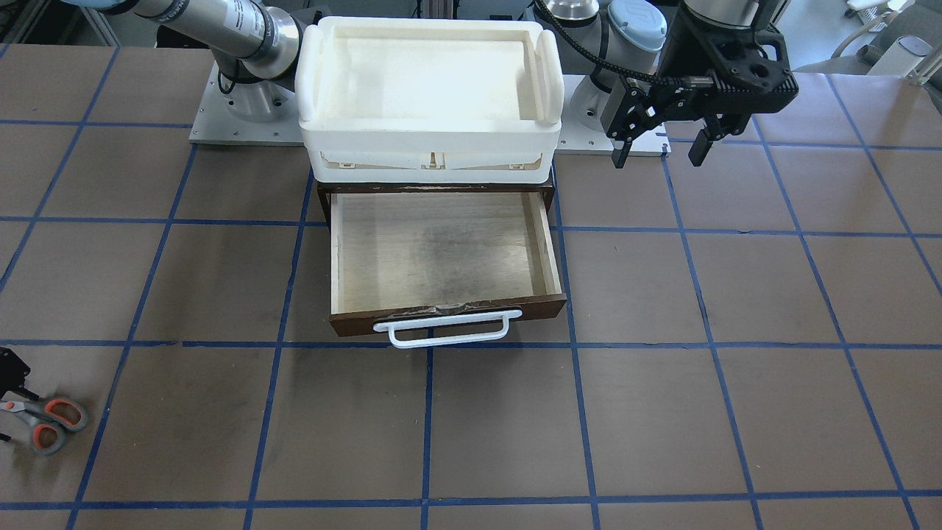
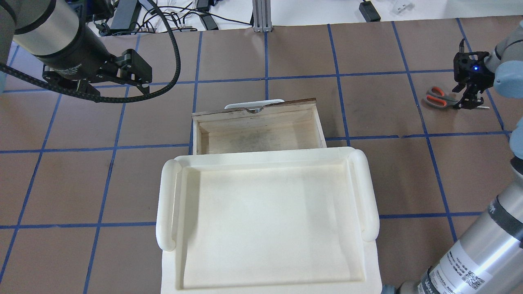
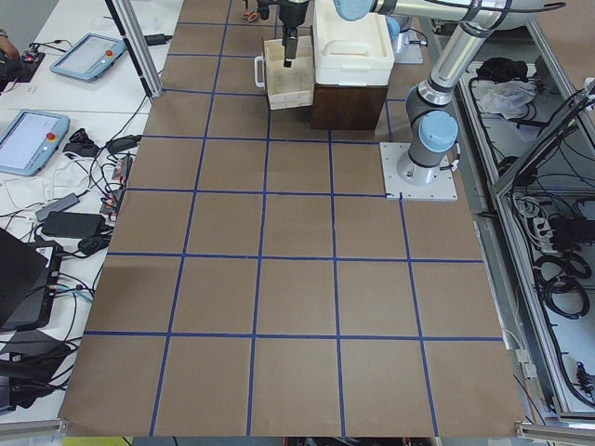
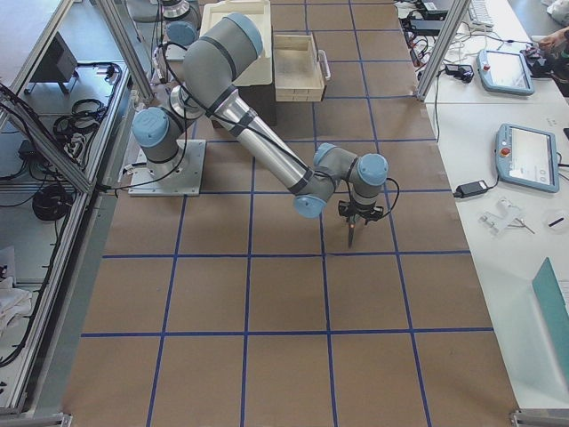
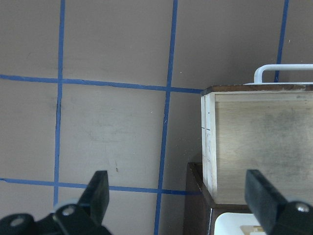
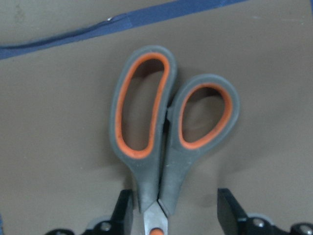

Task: Put scissors in drawer and close it
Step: 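Lift the scissors off the table with the right gripper, then carry the scissors over the open drawer and lower them inside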

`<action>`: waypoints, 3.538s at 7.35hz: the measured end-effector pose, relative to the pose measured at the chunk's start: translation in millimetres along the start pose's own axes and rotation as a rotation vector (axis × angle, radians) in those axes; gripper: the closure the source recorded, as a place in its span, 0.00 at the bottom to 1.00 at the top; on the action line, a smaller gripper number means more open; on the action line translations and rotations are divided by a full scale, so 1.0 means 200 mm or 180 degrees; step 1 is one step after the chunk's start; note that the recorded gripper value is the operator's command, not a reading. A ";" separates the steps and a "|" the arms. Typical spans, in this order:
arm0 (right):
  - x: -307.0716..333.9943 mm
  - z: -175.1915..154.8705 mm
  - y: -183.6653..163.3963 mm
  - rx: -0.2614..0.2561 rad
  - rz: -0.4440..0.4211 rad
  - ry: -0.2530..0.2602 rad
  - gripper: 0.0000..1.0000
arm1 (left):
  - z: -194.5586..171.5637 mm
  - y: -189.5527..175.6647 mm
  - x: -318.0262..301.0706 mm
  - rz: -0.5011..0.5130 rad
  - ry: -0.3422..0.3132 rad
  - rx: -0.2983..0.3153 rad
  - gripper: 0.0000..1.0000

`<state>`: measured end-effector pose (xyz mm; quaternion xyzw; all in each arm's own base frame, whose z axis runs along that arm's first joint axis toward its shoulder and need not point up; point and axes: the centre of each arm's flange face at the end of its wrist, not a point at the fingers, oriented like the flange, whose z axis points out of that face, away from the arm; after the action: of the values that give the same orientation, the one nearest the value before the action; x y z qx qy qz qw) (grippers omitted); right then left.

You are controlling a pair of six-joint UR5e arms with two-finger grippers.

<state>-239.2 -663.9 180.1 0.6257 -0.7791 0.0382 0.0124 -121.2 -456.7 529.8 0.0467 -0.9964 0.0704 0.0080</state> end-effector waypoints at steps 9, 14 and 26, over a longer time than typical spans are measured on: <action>-0.02 -0.33 -0.11 -0.0061 -0.0039 0.0116 1.00 | 0.00 0.00 0.00 0.0000 0.0002 -0.0002 0.00; -0.24 -0.96 -0.95 0.0104 -0.0168 0.0223 1.00 | 0.00 0.00 0.00 0.0000 0.0000 -0.0001 0.00; -1.32 -1.00 -2.70 -0.0059 -0.0683 -0.0286 1.00 | 0.01 0.01 0.00 -0.0005 -0.0003 -0.0022 0.00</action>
<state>339.2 -507.9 385.7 0.7064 -0.7077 0.0014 -0.0127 -120.5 -455.1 527.6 0.0476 -0.9966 0.0669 0.0077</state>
